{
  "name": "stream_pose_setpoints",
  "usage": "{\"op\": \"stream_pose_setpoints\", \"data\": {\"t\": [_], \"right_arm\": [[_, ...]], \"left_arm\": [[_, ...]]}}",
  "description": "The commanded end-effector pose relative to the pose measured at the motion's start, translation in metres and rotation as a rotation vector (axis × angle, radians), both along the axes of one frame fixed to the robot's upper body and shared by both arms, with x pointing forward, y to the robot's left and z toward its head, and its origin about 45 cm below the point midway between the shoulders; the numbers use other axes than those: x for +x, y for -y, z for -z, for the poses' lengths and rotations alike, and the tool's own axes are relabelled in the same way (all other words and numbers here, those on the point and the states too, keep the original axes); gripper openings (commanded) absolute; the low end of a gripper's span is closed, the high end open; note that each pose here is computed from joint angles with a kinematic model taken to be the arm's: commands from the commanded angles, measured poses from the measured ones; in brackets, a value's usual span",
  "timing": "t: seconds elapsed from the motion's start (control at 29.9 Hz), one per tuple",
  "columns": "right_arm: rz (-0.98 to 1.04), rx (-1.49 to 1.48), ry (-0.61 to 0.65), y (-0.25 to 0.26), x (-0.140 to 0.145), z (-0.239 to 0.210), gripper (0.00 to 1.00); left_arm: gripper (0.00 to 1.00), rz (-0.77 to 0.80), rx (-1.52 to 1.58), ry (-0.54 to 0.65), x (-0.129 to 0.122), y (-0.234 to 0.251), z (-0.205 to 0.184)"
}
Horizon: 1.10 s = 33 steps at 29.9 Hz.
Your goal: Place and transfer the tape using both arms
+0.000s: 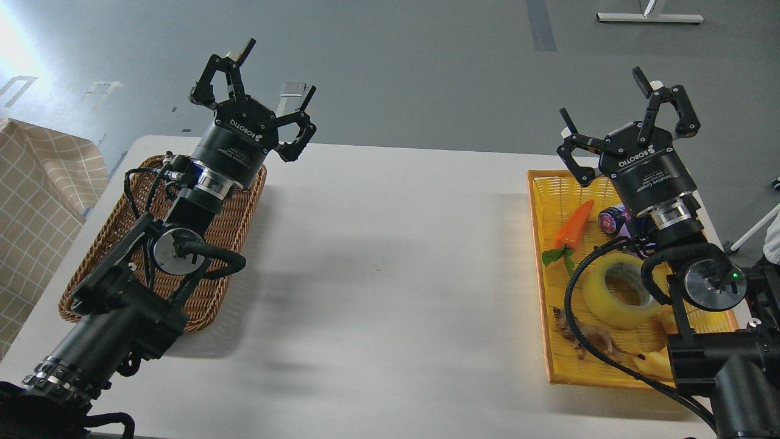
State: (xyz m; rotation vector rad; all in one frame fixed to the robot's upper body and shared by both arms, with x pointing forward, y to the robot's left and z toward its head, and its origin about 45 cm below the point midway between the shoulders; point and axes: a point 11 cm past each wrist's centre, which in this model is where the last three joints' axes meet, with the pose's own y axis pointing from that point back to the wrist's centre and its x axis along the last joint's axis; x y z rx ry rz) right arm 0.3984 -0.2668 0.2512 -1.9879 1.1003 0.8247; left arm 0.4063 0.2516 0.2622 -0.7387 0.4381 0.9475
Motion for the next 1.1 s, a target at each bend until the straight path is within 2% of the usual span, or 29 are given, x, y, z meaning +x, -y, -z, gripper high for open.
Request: {"op": "stream_pose_setpoints", "data": {"t": [0.0,1.07], "right_arm": [[-0.001,0.0,-0.001,-0.0004,0.0,0.0004,1.0],[0.0,-0.001,-0.002,-0.0002,0.0001,0.0009,1.0]], "left_arm": [[0.98,0.001,0.001,-0.001,0.0001,0.0001,0.0],[0.98,-0.017,-0.037,0.0,0.0012,-0.0054,-0.0028]]}}
